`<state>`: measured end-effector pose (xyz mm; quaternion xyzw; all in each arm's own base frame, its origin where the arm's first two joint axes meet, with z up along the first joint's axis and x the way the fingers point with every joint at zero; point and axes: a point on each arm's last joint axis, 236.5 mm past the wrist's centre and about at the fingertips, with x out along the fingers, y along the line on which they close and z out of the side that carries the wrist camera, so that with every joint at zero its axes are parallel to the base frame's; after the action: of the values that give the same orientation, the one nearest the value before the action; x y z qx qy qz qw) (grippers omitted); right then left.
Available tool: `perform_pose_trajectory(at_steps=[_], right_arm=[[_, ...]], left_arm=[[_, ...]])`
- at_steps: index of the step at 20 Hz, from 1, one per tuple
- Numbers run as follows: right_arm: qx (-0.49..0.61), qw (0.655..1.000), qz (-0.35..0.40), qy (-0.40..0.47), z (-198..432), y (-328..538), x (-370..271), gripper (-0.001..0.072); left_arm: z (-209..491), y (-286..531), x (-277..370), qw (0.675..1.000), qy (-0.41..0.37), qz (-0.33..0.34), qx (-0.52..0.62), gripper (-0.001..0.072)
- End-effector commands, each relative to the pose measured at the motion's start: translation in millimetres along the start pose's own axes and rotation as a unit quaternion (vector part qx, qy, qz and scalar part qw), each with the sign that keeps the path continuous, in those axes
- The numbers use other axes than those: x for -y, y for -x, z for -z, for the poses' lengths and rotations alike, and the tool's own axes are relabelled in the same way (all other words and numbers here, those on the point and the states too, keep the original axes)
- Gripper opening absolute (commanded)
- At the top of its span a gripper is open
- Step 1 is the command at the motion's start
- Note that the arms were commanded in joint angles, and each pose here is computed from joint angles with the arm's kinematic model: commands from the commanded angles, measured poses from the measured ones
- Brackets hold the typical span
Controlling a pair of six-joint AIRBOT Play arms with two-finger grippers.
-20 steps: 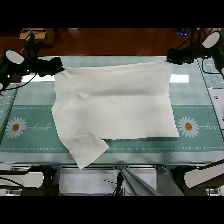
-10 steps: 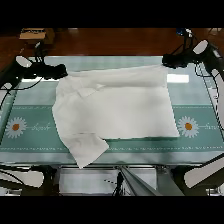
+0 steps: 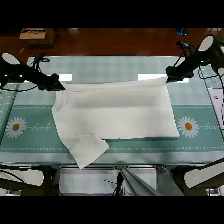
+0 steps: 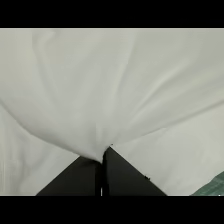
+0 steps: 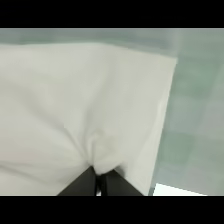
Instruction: Fold the shirts.
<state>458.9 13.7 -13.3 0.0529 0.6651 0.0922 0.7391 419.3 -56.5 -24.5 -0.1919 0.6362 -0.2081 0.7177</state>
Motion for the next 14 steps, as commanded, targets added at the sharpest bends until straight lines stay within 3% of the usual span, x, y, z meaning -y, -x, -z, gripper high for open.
perform_pose_trajectory(at_steps=[1, 6, 7, 8, 9, 10, 12, 13, 14], right_arm=[[-0.051, 0.999, 0.019, 0.001, 24.7, 2.9, 8.3, 0.0028], [-0.040, 0.999, -0.009, -0.004, 19.6, 2.3, -4.7, 0.0045], [-0.042, 0.999, -0.009, -0.001, 20.4, 2.6, -4.6, 0.0177], [-0.052, 0.999, -0.008, 0.007, 25.9, 4.6, -2.1, 0.0262], [-0.074, 0.997, -0.003, 0.014, 37.5, 8.3, 2.9, 0.0267], [-0.105, 0.994, 0.006, 0.017, 54.1, 16.3, 11.7, 0.0273], [-0.117, 0.993, -0.001, -0.021, 72.6, 39.1, 25.9, 0.0401], [-0.111, 0.993, -0.001, -0.038, 80.9, 50.5, 36.3, 0.0420], [-0.095, 0.994, 0.002, -0.060, 88.7, 61.0, 49.9, 0.0421]], left_arm=[[19.4, 4.7, -6.9, 0.999, 0.016, 0.004, -0.039, 0.0016], [22.8, -7.1, 0.8, 0.999, 0.006, 0.005, -0.054, 0.0026], [23.3, -6.2, 1.4, 0.998, 0.005, 0.005, -0.055, 0.0150], [25.2, -2.1, 1.4, 0.998, 0.014, 0.006, -0.058, 0.0335], [28.1, 4.6, 0.3, 0.998, 0.030, 0.008, -0.062, 0.0398], [33.1, 14.3, -1.0, 0.997, 0.043, 0.011, -0.065, 0.0398], [48.4, 41.4, -3.1, 0.996, 0.057, 0.015, -0.066, 0.0399], [58.7, 55.6, -8.3, 0.996, 0.067, 0.007, -0.055, 0.0401], [72.3, 67.0, -14.4, 0.996, 0.080, -0.005, -0.038, 0.0457]])
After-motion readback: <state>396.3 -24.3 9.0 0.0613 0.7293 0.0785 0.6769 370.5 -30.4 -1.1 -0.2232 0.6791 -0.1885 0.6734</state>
